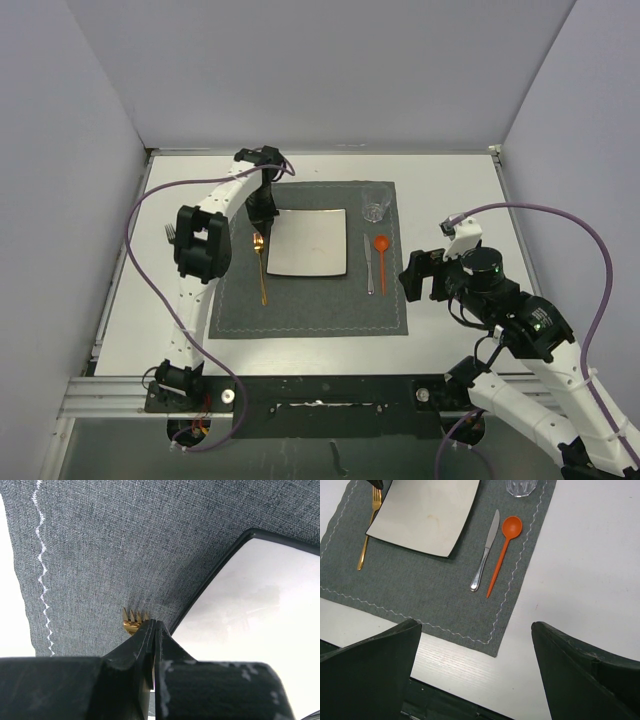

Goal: Set the dinner table for one person
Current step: Adjust the fork on the napkin.

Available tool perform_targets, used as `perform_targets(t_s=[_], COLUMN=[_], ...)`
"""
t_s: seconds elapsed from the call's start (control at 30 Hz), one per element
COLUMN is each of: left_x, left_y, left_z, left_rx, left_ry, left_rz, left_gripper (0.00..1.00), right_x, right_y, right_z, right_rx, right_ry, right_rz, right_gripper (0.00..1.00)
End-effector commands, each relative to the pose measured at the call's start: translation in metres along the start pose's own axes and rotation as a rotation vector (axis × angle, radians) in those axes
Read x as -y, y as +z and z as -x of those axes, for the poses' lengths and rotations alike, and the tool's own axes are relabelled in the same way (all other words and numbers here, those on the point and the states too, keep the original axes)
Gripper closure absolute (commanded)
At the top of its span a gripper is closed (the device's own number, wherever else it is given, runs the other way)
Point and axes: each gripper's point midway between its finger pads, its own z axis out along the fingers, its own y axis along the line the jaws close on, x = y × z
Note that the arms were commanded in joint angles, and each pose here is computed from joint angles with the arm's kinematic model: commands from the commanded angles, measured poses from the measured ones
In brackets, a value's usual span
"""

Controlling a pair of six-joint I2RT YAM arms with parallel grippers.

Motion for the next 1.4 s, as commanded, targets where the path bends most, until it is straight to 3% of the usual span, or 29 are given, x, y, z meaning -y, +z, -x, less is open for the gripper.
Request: perform_targets(t_s=[0.0, 0.4, 1.37], left_x=[0.003, -0.018, 0.0], left_y=[-0.006, -0.023, -0.023], left_z=[0.002, 0.003, -0.041], left_rx=[0.016, 0.042, -0.034], left_ry=[0.017, 0.0, 0.05], left_rz=[-0.003, 0.023, -0.049], left_gripper=[1.0, 1.0, 1.0], right_x=[-0.004, -0.009, -0.011], right_y=[-0.002, 0.003, 0.002], right_z=[0.016, 0.018, 0.019], right_rx=[0.055, 0.056, 0.057], right_ry=[0.013, 0.016, 0.021], right_rz=[0.013, 0.032, 0.046], right_gripper=[0.02, 0.02, 0.02])
